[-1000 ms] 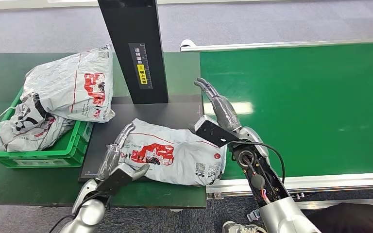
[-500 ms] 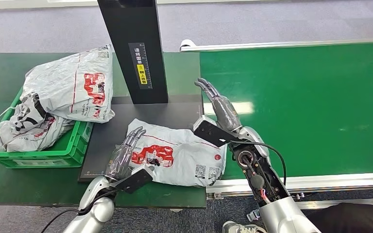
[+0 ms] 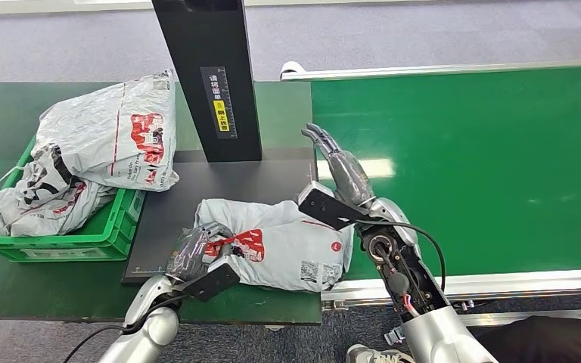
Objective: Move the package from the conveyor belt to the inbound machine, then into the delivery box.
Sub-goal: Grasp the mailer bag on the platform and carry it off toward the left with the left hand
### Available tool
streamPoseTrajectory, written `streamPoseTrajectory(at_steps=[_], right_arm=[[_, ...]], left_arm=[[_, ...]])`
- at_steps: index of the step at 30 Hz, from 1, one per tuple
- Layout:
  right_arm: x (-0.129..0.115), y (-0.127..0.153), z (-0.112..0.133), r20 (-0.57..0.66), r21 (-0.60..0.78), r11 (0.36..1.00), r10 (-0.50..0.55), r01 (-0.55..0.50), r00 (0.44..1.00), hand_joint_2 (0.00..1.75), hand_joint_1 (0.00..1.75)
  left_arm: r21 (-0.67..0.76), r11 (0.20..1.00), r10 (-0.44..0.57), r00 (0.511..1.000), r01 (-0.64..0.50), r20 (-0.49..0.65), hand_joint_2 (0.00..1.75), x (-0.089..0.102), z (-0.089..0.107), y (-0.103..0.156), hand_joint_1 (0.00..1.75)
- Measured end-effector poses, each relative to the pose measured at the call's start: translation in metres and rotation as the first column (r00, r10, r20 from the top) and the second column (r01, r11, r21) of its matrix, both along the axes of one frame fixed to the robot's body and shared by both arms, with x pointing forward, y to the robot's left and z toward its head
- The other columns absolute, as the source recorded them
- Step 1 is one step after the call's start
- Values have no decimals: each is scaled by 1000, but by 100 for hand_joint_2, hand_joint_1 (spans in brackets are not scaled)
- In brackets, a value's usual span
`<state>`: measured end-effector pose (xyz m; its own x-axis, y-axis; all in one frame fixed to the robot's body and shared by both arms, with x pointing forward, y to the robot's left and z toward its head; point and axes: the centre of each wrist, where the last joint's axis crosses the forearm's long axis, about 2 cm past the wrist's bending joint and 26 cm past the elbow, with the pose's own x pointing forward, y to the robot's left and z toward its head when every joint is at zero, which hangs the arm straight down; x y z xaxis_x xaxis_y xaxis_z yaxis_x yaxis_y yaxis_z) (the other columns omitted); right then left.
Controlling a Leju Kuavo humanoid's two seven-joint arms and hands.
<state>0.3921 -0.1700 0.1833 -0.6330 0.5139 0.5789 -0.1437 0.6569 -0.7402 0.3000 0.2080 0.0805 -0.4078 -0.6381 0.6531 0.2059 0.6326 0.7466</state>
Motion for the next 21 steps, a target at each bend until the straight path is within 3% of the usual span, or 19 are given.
streamPoseTrajectory(at_steps=[3, 21], right_arm=[[0, 1, -1, -6, -6, 1000, -2, 2, 1000, 175, 0], [0, 1, -3, -12, -16, 1000, -3, 3, 1000, 175, 0]], left_arm=[[2, 1000, -2, 1000, 2, -3, 175, 0, 0, 0, 166], [-2, 1000, -13, 1000, 13, -4, 175, 0, -2, 0, 166]])
